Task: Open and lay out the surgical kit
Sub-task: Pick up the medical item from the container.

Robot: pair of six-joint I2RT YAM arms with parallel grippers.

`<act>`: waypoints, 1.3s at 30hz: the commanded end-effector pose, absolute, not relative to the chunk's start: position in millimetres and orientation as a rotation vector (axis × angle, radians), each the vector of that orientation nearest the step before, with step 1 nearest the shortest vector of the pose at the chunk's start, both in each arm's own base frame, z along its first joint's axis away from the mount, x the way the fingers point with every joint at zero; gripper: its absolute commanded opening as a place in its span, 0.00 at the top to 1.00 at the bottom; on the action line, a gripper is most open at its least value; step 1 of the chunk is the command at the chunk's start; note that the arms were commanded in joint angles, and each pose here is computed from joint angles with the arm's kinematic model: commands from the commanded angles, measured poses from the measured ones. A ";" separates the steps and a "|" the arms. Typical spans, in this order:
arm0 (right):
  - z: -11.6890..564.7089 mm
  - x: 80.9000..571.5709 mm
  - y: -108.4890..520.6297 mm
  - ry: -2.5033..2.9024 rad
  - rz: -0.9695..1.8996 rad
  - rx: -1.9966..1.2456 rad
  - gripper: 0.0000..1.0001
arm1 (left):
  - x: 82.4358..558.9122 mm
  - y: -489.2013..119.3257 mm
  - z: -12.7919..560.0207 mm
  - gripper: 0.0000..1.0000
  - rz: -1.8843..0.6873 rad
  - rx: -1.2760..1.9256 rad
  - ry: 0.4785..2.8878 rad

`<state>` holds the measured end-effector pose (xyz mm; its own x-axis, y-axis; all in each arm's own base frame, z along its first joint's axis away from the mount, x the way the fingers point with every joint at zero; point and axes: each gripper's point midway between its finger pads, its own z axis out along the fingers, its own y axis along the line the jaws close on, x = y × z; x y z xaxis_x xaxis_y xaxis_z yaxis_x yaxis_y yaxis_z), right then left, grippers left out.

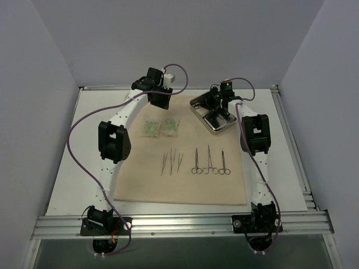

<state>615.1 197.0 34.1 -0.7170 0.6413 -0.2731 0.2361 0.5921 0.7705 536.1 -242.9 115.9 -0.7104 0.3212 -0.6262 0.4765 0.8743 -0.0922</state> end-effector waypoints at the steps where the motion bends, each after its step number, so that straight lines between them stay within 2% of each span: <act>1: 13.4 616.0 201.8 2.276 1.032 0.764 0.72 | 540.0 -247.9 148.6 0.52 -0.348 0.574 2.335; 5: 16.1 621.5 200.5 2.225 1.077 0.811 0.76 | 540.2 -247.0 147.9 0.52 -0.341 0.575 2.336; 12: 13.9 622.8 201.9 2.153 1.139 1.008 0.75 | 540.3 -246.1 147.1 0.52 -0.333 0.577 2.337; 16: 15.6 630.6 201.6 2.083 1.180 1.117 0.81 | 548.1 -255.0 153.2 0.52 -0.365 0.599 2.292; 20: 10.3 634.2 196.9 2.098 1.102 1.166 0.79 | 563.0 -269.8 160.8 0.48 -0.378 0.608 2.231; 25: 6.3 630.0 197.3 2.138 1.073 1.145 0.74 | 566.5 -289.1 164.8 0.47 -0.436 0.624 2.184; 35: -0.9 614.7 200.7 2.212 1.051 1.027 0.77 | 589.1 -338.7 152.1 0.35 -0.590 0.666 2.017; 39: -1.6 611.5 209.0 2.237 1.102 0.967 0.78 | 600.8 -352.1 146.4 0.34 -0.595 0.689 1.951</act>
<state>635.2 205.8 43.0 -0.5986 0.7841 -0.1636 0.2867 0.4004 0.8703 584.8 -329.1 123.8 -0.5049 0.2608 -0.8228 0.6282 0.7648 -0.1431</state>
